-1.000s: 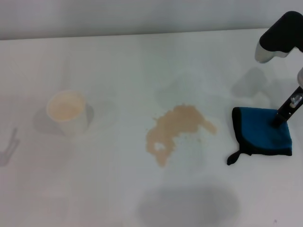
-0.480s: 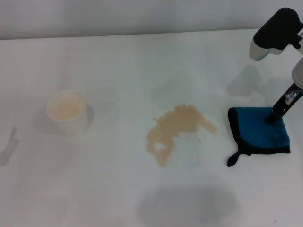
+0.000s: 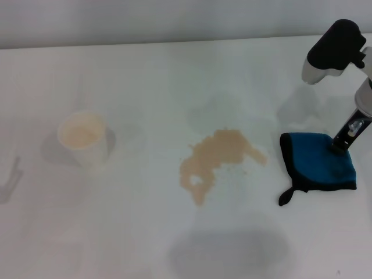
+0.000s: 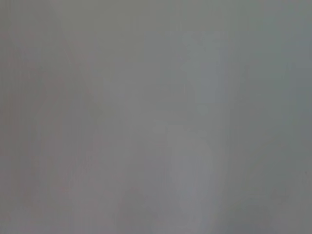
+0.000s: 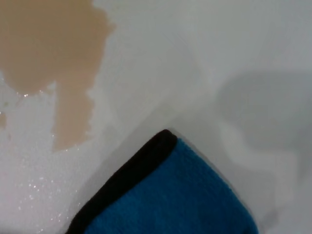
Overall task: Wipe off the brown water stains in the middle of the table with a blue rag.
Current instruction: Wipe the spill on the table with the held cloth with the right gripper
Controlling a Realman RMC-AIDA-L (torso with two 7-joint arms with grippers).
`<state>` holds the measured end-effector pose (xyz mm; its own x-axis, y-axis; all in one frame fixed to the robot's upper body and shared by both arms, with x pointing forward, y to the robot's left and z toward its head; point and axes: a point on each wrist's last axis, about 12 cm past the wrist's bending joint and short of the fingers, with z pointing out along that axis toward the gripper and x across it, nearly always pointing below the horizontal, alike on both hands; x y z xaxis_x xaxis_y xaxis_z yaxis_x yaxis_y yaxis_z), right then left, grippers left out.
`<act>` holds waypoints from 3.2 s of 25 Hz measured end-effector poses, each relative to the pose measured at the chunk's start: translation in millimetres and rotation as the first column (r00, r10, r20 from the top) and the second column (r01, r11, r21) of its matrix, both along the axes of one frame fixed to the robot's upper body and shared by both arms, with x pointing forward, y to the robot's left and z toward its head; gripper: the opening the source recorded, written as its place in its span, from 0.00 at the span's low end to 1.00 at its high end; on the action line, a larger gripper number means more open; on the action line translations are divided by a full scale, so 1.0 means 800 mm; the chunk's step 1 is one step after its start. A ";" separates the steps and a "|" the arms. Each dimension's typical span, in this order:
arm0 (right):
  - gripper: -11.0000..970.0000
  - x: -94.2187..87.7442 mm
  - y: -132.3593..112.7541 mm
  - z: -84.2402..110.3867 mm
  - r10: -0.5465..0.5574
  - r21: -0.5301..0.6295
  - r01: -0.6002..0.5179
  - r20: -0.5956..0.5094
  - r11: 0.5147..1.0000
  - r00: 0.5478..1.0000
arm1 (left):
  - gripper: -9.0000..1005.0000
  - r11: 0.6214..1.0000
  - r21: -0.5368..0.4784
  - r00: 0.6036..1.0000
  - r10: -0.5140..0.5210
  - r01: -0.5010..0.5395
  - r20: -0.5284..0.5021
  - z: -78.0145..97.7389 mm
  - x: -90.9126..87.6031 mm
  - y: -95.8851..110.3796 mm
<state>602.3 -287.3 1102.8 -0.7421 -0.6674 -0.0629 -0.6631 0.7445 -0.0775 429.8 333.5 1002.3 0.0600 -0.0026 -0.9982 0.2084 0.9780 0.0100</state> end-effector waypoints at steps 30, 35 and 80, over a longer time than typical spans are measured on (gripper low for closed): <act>0.06 0.009 0.173 0.024 0.339 0.160 -0.356 0.123 0.921 0.933 | 0.87 1.000 0.010 1.000 -0.015 0.015 -0.005 0.000 0.003 0.000; 0.06 -0.009 0.210 0.026 0.433 0.216 -0.444 0.100 0.869 0.896 | 0.87 1.000 0.010 1.000 -0.018 0.018 -0.002 0.001 0.006 -0.001; 0.06 0.070 0.181 0.045 0.336 -0.052 -0.339 0.336 0.939 0.880 | 0.87 1.000 0.010 1.000 -0.028 0.028 0.011 0.004 0.008 -0.003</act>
